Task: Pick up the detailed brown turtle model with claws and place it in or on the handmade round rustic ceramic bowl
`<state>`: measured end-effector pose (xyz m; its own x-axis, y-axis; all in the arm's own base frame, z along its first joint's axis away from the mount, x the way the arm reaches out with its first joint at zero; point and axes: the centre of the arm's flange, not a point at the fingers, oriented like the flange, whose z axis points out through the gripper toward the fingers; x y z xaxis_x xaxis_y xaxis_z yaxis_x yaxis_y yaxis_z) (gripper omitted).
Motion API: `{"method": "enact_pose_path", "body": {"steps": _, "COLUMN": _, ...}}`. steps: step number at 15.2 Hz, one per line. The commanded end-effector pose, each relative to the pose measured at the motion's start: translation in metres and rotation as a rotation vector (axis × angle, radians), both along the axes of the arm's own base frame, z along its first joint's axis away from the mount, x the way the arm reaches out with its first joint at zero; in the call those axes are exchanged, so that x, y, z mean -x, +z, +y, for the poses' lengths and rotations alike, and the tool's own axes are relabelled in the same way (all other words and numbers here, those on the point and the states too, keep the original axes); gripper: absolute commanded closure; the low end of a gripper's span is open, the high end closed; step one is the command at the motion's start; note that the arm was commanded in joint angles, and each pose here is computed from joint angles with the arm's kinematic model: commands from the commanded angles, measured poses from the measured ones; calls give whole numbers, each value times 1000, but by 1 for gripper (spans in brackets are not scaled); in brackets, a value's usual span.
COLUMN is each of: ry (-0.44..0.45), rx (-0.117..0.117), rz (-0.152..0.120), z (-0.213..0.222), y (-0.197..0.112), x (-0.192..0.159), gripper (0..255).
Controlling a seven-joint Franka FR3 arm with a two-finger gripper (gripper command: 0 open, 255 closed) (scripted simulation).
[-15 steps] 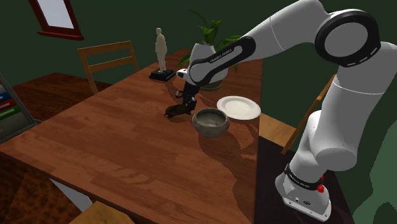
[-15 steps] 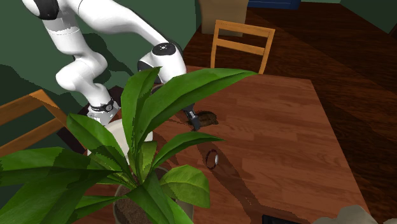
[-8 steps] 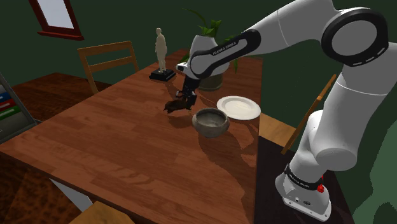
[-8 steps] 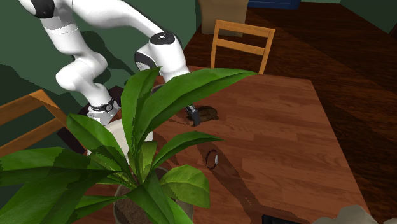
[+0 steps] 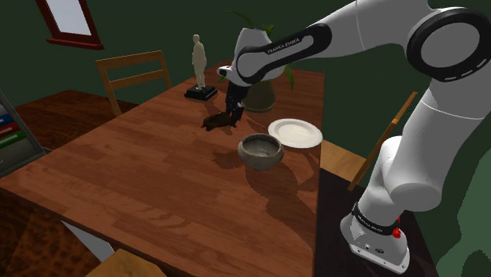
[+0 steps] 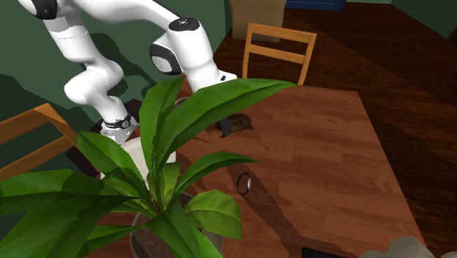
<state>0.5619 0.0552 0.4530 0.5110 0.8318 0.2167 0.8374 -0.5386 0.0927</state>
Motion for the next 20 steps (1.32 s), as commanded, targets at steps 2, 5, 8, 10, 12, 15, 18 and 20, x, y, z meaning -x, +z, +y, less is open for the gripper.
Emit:
{"method": "enact_pose_path", "body": {"steps": 2, "ry": 0, "rx": 0, "rz": 0, "z": 0, "y": 15, "x": 0, "gripper": 255}}
{"method": "enact_pose_path", "body": {"steps": 5, "ry": 0, "rx": 0, "rz": 0, "z": 0, "y": 31, "x": 0, "gripper": 255}}
{"method": "enact_pose_path", "body": {"steps": 8, "ry": 0, "rx": 0, "rz": 0, "z": 0, "y": 47, "x": 0, "gripper": 255}}
{"method": "enact_pose_path", "body": {"steps": 10, "ry": 0, "rx": 0, "rz": 0, "z": 0, "y": 58, "x": 0, "gripper": 255}}
{"method": "enact_pose_path", "body": {"steps": 12, "ry": 0, "rx": 0, "rz": 0, "z": 0, "y": 68, "x": 0, "gripper": 255}}
{"method": "enact_pose_path", "body": {"steps": 15, "ry": 0, "rx": 0, "rz": 0, "z": 0, "y": 84, "x": 0, "gripper": 255}}
{"method": "enact_pose_path", "body": {"steps": 18, "ry": 0, "rx": 0, "rz": 0, "z": 0, "y": 96, "x": 0, "gripper": 255}}
{"method": "enact_pose_path", "body": {"steps": 20, "ry": 0, "rx": 0, "rz": 0, "z": 0, "y": 98, "x": 27, "gripper": 255}}
